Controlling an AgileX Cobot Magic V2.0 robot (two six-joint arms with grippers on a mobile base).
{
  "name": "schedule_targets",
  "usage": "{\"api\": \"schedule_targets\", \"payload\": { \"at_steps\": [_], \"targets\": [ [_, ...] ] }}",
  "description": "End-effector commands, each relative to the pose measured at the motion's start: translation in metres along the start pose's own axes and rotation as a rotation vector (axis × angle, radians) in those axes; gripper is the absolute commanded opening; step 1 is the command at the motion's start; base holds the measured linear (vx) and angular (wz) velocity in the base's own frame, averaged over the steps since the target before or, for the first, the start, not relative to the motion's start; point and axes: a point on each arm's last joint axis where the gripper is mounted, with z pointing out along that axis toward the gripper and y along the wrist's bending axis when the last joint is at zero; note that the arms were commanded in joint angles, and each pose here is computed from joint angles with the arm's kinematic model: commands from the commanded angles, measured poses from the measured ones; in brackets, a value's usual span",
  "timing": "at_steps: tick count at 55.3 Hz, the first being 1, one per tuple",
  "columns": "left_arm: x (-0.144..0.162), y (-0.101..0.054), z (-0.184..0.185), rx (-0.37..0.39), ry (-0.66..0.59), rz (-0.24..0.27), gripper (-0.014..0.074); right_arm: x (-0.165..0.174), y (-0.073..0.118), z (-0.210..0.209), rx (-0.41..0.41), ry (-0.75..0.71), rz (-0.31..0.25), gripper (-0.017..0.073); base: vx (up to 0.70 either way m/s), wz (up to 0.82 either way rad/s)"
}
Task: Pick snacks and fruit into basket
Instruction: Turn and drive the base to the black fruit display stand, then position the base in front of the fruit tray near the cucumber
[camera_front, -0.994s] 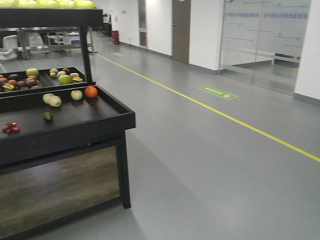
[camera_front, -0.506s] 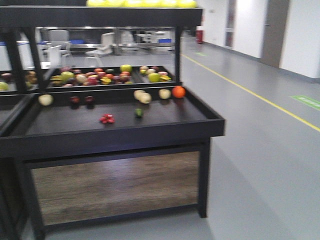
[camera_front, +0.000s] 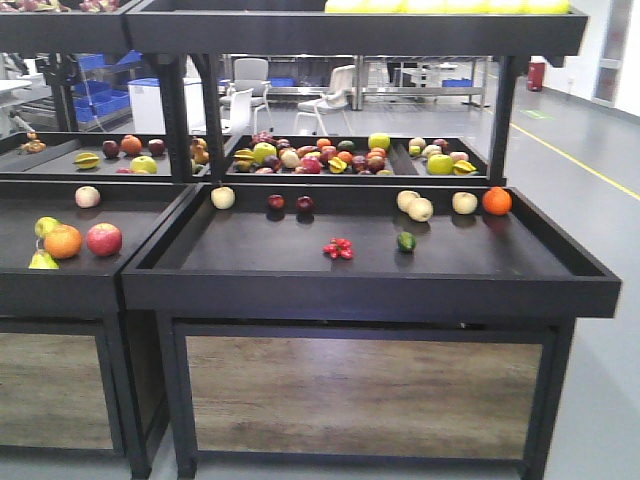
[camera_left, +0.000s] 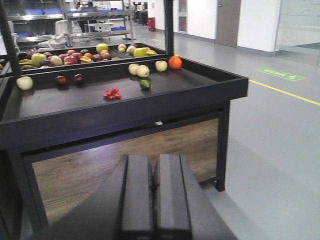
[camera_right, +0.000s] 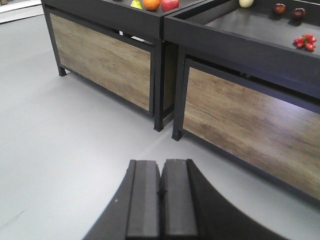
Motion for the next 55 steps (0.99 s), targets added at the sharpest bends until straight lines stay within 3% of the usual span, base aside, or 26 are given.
{"api": "schedule_targets", "payload": {
  "at_steps": [1, 22, 55],
  "targets": [
    [-0.0105, -0.0007, -0.0004, 0.005, -0.029, -0.017, 0.0, -0.0132, 0.0027, -0.0022, -0.032, -0.063, 0.0, -0.0007, 0.27, 0.25],
    [-0.0105, -0.001, -0.0004, 0.009, -0.029, -0.017, 0.0, -0.0132, 0.0027, -0.0022, -0.032, -0.063, 0.0, -0.0007, 0.34, 0.03],
    [-0.0105, -0.0006, -0.0004, 0.005, -0.029, -0.017, 0.0, -0.0132, 0.0027, -0.0022, -0.032, -0.063, 0.0, -0.0006, 0.45, -0.22]
  ]
}}
